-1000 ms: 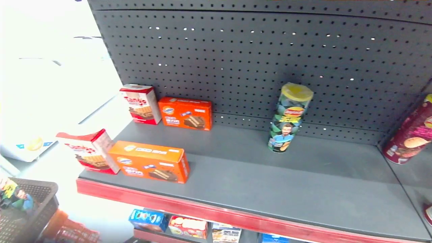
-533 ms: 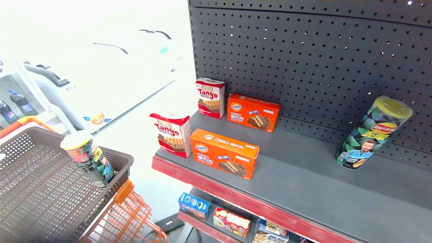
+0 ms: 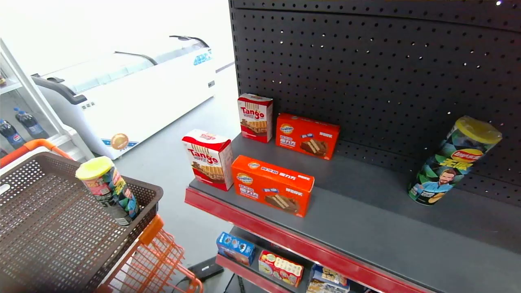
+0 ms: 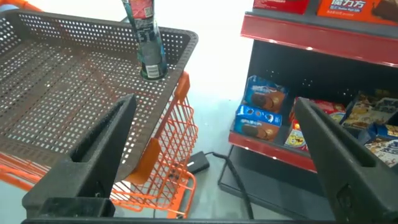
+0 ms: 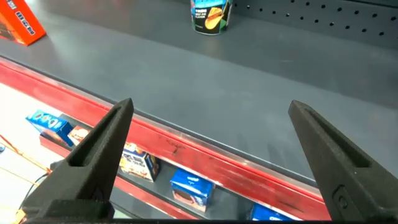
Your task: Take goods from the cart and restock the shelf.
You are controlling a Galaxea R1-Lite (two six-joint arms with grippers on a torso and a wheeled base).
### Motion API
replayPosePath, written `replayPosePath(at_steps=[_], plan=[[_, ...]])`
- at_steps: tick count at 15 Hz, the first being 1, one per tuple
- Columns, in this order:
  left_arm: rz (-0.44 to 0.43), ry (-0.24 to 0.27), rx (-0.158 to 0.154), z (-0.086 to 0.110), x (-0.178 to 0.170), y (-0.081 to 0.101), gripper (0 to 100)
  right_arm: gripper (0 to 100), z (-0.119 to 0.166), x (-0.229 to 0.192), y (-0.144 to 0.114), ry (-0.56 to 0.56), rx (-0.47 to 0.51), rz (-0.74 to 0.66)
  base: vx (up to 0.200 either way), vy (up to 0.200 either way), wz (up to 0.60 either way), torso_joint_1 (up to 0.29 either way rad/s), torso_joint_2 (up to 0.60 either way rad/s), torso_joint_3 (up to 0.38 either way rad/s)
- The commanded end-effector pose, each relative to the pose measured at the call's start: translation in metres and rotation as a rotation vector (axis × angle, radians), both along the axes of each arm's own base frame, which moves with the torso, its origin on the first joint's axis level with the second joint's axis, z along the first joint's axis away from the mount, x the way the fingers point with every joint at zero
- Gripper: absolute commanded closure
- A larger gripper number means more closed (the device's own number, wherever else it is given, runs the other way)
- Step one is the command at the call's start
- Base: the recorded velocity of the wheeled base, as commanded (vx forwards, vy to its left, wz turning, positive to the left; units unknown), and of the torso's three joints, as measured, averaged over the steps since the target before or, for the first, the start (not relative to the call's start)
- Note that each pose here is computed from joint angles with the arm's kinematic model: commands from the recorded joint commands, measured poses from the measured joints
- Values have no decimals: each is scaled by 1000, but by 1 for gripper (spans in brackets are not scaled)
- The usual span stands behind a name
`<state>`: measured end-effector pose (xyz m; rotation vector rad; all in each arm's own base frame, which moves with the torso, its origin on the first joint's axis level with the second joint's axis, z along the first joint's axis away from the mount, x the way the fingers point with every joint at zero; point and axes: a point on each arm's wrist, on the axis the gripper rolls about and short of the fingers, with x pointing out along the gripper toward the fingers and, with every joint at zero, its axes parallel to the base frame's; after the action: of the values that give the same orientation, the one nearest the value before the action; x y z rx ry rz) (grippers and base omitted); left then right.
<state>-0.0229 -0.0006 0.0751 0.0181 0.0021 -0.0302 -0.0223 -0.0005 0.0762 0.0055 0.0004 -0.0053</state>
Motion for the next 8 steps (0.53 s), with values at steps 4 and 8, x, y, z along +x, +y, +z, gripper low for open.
replayPosePath(at_steps=[4, 8], plan=[[0, 1, 2, 0, 0, 0, 0, 0, 0, 0, 0, 1, -1, 1, 0, 0, 0, 0, 0, 0], [22, -55, 44, 21, -6, 0, 0, 0, 0, 0, 0, 1, 1, 1, 0, 0, 0, 0, 0, 0]])
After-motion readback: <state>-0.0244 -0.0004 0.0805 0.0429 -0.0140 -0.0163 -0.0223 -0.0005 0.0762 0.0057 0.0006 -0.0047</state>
